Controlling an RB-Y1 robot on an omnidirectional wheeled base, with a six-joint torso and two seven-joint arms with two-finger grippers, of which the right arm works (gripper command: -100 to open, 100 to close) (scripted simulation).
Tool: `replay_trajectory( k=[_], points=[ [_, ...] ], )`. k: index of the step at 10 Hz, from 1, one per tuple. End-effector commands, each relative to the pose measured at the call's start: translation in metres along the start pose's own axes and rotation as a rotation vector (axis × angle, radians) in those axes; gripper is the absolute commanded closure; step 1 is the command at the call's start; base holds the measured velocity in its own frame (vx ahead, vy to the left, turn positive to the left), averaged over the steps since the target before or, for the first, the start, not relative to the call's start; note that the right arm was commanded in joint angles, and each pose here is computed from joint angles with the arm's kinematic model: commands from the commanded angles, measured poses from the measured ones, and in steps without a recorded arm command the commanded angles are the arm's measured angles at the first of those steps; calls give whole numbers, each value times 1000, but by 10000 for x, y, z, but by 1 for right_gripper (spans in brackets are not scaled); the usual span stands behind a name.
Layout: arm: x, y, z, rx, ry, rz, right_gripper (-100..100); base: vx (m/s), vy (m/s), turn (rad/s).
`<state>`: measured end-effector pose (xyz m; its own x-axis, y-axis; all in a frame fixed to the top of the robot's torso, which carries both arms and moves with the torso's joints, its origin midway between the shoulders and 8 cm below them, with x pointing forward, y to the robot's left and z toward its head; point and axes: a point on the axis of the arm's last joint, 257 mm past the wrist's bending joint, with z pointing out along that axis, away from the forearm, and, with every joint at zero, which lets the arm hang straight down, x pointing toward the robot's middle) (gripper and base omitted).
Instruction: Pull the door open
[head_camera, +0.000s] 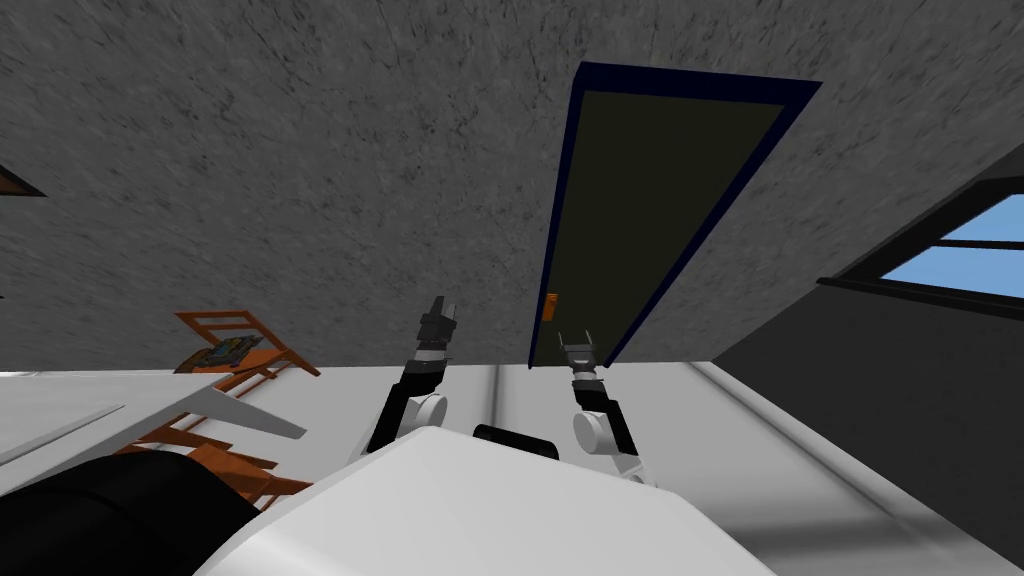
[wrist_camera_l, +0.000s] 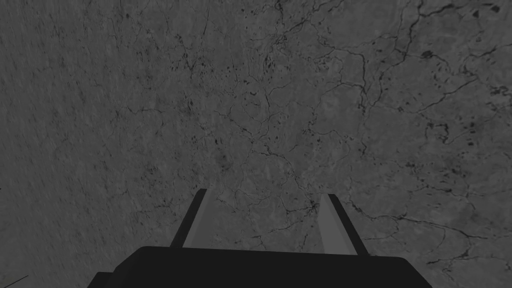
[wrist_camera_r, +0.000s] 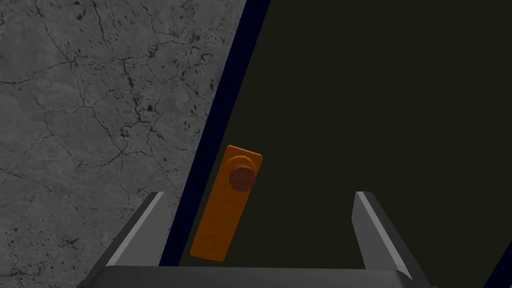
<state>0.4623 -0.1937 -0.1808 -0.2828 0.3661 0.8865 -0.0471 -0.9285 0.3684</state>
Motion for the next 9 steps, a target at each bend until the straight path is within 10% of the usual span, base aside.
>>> replay_trajectory(
  k=[1,9],
  points=[
    [-107,-69,14,21,-20,42,-100,92,-21,10],
    [-645,-416,39,116,-147,261,-100,127,-37,13]
  ],
)
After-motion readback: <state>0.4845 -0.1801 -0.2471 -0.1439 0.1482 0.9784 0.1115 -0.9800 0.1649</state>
